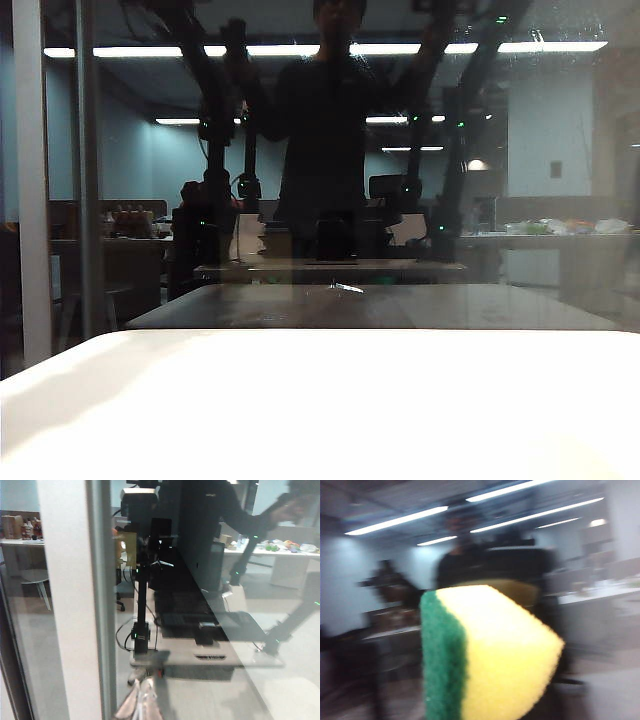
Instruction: Reach upward to find where there is water on the glass, pick up the sponge from the table, dry the water, and finally place the sponge back on the table.
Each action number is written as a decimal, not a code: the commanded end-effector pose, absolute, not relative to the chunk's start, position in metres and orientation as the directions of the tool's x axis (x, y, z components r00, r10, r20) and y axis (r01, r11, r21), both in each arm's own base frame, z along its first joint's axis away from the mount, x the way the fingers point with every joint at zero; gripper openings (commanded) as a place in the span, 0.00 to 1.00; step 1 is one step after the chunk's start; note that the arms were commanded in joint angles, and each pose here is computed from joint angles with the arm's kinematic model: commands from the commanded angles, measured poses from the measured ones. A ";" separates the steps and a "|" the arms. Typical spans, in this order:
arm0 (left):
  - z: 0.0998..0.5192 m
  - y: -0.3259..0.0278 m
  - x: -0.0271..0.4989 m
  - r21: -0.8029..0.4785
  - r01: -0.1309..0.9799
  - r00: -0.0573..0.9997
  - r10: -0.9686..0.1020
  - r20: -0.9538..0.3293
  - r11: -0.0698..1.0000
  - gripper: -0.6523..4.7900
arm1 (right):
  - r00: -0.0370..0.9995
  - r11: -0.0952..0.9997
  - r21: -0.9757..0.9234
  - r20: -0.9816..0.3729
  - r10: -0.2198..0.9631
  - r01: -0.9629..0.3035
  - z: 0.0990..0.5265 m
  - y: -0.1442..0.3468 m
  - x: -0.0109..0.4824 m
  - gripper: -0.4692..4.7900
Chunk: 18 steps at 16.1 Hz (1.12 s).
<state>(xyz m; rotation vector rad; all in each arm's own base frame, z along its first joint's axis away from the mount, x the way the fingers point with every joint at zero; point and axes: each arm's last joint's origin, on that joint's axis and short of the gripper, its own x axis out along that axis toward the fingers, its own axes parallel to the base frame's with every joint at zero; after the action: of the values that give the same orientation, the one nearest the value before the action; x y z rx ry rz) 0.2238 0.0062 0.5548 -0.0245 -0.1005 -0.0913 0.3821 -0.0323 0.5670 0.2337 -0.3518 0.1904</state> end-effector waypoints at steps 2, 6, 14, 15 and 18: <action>0.558 0.006 0.221 -0.014 0.092 0.989 -0.090 0.117 0.996 0.11 | 0.896 0.924 0.181 0.364 0.256 -0.338 0.562 0.026 0.391 0.07; 0.557 0.006 0.221 -0.015 0.093 0.990 -0.091 0.111 0.996 0.11 | 0.877 0.879 0.199 0.320 0.359 -0.432 0.541 0.087 0.408 0.07; 0.557 0.006 0.221 -0.015 0.092 0.990 -0.090 0.108 0.996 0.11 | 0.890 0.901 0.131 0.269 0.369 -0.413 0.526 0.104 0.421 0.07; 0.557 0.006 0.221 -0.015 0.092 0.990 -0.090 0.109 0.996 0.11 | 0.901 0.910 0.133 0.255 0.352 -0.393 0.527 0.097 0.420 0.07; 0.558 0.006 0.221 -0.013 0.092 0.989 -0.090 0.121 0.996 0.11 | 0.934 0.938 0.116 0.190 0.301 -0.326 0.523 0.072 0.424 0.07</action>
<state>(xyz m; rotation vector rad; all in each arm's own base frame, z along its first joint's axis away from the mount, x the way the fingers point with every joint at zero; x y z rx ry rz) 0.2239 0.0062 0.5540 -0.0253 -0.0922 -0.0912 0.4154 0.0840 0.5344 0.1508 -0.2485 0.4251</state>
